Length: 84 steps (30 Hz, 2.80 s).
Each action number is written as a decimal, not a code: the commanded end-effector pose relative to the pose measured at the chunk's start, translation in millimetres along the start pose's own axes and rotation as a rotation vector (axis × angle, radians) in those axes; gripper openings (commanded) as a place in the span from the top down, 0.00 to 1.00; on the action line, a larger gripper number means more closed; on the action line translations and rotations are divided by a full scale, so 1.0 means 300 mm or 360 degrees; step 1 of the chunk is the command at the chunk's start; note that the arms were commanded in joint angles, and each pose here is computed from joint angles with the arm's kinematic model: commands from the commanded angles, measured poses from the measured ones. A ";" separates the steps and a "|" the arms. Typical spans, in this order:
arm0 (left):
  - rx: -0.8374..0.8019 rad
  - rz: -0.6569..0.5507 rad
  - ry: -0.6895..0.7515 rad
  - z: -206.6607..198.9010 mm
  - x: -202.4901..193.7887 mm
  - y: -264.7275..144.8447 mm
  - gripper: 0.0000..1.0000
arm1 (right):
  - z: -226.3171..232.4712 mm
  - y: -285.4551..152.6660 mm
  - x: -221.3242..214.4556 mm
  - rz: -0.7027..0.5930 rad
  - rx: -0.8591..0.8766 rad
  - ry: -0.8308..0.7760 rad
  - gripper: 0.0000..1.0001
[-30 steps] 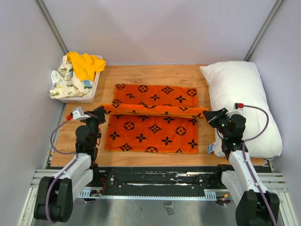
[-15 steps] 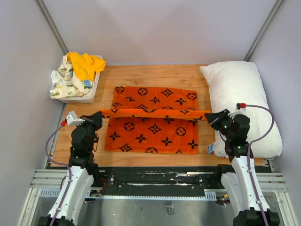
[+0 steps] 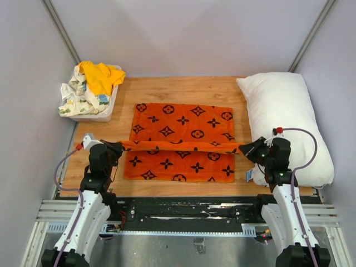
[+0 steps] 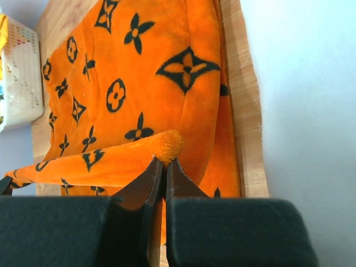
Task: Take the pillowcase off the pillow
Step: Fold the pillowcase at the center of the board.
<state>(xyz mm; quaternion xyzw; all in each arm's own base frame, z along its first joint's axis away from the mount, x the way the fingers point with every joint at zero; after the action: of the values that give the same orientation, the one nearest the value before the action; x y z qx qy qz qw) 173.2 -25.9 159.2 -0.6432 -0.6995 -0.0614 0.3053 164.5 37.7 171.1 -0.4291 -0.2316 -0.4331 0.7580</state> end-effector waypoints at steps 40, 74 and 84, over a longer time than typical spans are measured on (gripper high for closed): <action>0.0190 -0.0313 0.0023 -0.127 0.162 -0.068 0.01 | -0.026 -0.141 0.013 -0.0177 -0.0280 -0.0305 0.07; 0.0008 0.0878 0.0749 -0.225 -0.427 0.625 0.01 | 0.203 0.762 -0.045 0.0757 -0.0029 -0.0837 0.06; 0.0009 0.0728 0.0822 -0.341 -0.328 0.767 0.01 | 0.283 0.866 0.152 0.0569 0.0214 -0.0887 0.04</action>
<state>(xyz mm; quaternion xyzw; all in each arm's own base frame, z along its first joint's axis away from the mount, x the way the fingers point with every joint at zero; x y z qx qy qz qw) 425.9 -125.5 104.3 -0.7557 -0.4524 -0.1328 0.4546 402.8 160.8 112.3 -0.5511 -0.3450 -0.1577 0.7432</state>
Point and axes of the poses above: each gripper's point midway between its finger pads, its own y axis out along the fingers, its own z axis along the line the jaws close on, x = y × z, the point moved 10 cm from there along -y, back along the fingers, and after that the axes turned 13 degrees about -y, right-handed, at the moved point
